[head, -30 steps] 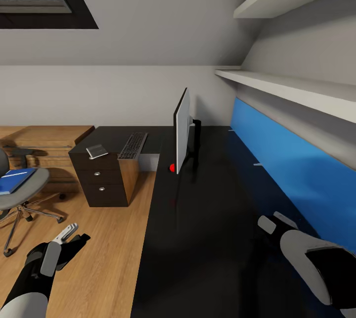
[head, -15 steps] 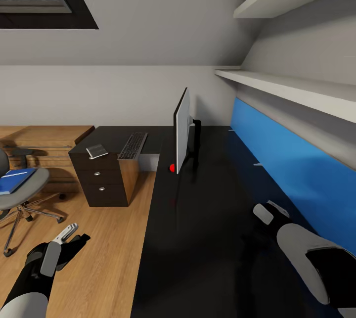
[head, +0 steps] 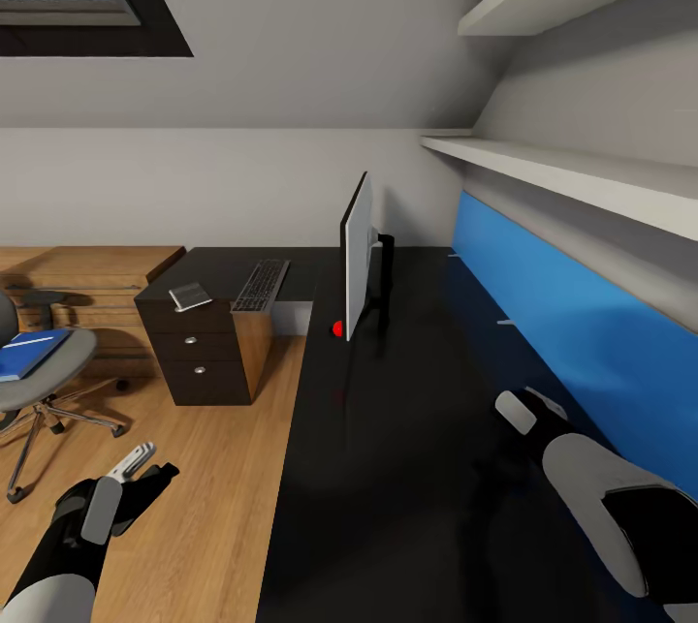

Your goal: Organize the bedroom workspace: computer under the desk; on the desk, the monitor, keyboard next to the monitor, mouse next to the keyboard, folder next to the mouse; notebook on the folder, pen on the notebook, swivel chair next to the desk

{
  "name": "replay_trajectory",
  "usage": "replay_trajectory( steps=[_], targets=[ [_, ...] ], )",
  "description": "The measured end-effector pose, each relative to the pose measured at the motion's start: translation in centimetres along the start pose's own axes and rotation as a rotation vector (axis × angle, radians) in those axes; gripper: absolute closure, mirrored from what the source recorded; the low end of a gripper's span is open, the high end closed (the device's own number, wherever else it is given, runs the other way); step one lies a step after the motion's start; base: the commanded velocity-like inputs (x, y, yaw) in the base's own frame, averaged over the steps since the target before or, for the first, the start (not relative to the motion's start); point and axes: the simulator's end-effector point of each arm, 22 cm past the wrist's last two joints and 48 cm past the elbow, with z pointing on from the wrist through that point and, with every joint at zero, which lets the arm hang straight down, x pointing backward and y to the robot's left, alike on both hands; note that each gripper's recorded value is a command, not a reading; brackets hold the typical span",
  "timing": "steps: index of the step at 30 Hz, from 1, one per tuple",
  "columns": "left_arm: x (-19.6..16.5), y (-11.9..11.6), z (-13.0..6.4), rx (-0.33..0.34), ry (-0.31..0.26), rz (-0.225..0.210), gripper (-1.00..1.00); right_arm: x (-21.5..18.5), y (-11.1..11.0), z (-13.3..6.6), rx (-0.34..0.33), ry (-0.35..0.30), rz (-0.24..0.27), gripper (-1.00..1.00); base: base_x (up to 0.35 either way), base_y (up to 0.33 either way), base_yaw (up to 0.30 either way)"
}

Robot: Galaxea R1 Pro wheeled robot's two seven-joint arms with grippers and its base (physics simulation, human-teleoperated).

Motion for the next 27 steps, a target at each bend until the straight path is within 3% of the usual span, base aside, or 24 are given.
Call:
replay_trajectory(
  steps=[11,20,23,27],
  targets=[
    [0.2,0.0,0.1,-0.001,0.005,0.000,-1.00,-1.0,0.7,-0.4,-0.012,-0.027,-0.045,1.00,0.000,0.000,0.000],
    [0.3,0.0,0.1,0.000,0.005,0.001,-1.00,-1.9,1.0,-1.4,-0.083,-0.057,-0.090,1.00,0.000,0.000,0.000],
    [0.2,-0.1,0.1,0.001,0.004,0.001,-1.00,-1.2,-0.3,-3.7,-0.133,-0.111,-0.137,1.00,0.000,0.000,0.000],
    [0.3,-0.1,0.1,0.002,0.005,0.001,-1.00,-0.4,-3.2,-8.0,-0.089,-0.187,-0.154,1.00,0.000,0.000,0.000]
  ],
)
